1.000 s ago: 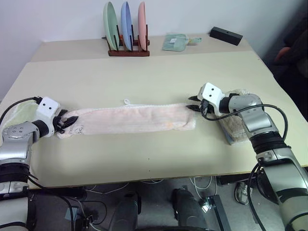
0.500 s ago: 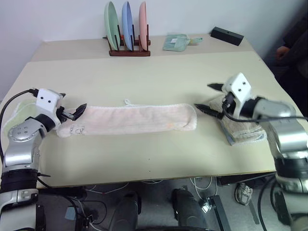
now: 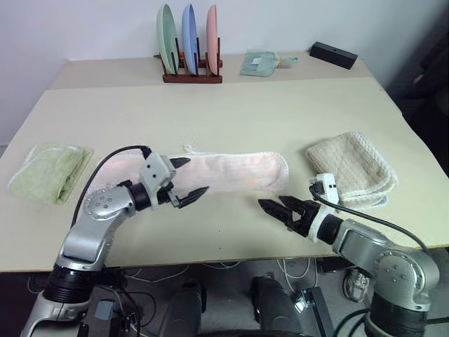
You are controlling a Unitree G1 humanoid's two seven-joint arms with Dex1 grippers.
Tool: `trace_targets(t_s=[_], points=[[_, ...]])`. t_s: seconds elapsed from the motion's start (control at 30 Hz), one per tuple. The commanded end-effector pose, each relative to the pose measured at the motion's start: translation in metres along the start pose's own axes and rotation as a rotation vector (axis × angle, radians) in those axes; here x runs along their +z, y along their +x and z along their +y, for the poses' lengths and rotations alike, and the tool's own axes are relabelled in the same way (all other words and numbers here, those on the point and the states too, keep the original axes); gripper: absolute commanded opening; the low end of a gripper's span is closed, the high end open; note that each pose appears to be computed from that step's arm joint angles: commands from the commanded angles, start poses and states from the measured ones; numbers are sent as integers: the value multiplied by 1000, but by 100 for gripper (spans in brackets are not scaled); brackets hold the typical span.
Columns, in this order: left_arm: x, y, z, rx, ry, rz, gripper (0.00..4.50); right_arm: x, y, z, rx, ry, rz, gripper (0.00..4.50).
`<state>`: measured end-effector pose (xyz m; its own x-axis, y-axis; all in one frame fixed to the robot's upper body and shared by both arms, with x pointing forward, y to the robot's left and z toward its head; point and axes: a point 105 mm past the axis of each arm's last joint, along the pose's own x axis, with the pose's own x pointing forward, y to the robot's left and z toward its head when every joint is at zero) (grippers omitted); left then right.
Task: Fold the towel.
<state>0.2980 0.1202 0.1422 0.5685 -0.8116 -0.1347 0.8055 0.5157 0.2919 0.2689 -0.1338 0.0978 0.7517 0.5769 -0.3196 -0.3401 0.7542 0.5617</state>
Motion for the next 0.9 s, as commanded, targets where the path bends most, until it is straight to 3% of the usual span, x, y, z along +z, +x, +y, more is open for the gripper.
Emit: trace_targets(t_s=[0.03, 0.27, 0.3, 0.37, 0.6, 0.77, 0.9], points=[[16, 2, -14, -76, -3, -55, 450, 8, 7, -6, -51, 105, -37, 448], [11, 0, -18, -79, -14, -34, 450, 29, 27, -24, -170, 366, -165, 448], [10, -1, -18, -78, -17, -31, 450, 33, 28, -28, -196, 407, -189, 424], [8, -1, -20, -76, -21, -29, 450, 38, 28, -33, -231, 451, -218, 368], [4, -1, -24, -75, -30, -26, 450, 46, 19, -40, -304, 450, -260, 6], [1, 1, -27, -82, -31, -26, 450, 59, 7, -47, -351, 427, -323, 2], [0, 3, -27, -87, -31, -28, 450, 72, -5, -49, -388, 250, -316, 2]])
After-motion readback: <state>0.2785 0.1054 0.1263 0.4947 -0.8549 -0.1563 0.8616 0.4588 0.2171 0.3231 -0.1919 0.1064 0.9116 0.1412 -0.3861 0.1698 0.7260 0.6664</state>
